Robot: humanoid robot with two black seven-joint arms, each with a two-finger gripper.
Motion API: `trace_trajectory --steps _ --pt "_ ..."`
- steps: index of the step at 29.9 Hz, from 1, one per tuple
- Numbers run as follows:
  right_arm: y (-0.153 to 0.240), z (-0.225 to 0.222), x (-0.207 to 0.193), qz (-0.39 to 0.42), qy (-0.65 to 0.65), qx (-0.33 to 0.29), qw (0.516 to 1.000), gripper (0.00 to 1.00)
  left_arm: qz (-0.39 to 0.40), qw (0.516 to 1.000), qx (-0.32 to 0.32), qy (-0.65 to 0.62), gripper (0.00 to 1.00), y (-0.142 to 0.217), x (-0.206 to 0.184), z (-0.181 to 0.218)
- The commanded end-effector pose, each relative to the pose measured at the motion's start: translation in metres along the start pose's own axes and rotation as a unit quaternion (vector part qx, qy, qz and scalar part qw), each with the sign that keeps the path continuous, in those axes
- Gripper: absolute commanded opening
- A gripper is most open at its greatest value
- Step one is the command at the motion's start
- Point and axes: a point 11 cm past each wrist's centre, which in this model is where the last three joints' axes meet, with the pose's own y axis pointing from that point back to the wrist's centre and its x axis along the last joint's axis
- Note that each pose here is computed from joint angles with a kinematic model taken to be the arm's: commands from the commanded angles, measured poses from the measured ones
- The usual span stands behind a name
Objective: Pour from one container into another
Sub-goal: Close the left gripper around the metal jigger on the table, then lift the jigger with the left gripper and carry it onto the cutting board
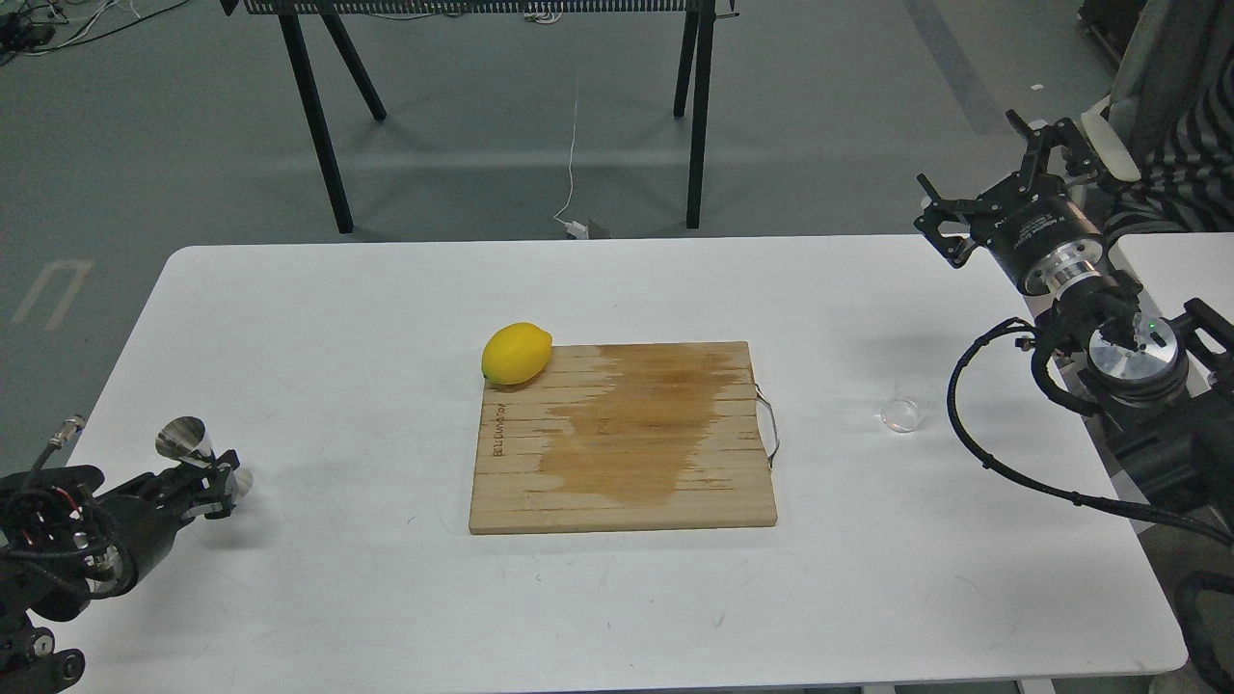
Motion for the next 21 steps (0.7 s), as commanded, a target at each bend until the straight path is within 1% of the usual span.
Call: trace_trajectory --steps 1,5,14,18,21 --pt "0.0 -0.001 -0.001 -0.001 0.0 0.0 1.0 0.99 -0.007 1.0 0.001 0.0 0.04 0.004 -0.006 -0.002" --pt "-0.001 -0.001 -0.002 -0.002 0.001 0.0 1.0 0.99 -0.004 1.0 0.0 -0.001 0.0 0.004 -0.006 -0.002" --pt "-0.002 -0.002 -0.003 -0.003 0.001 0.001 1.0 0.99 0.023 1.0 -0.002 -0.006 0.0 0.005 0.009 -0.003" --pt "-0.002 -0.002 -0.003 -0.002 0.001 0.0 1.0 0.99 0.045 0.999 -0.003 -0.01 0.0 0.007 0.031 -0.007" --pt "-0.002 -0.001 -0.002 0.001 0.003 -0.002 1.0 0.99 0.068 0.997 -0.021 -0.019 0.0 0.003 0.058 0.003"
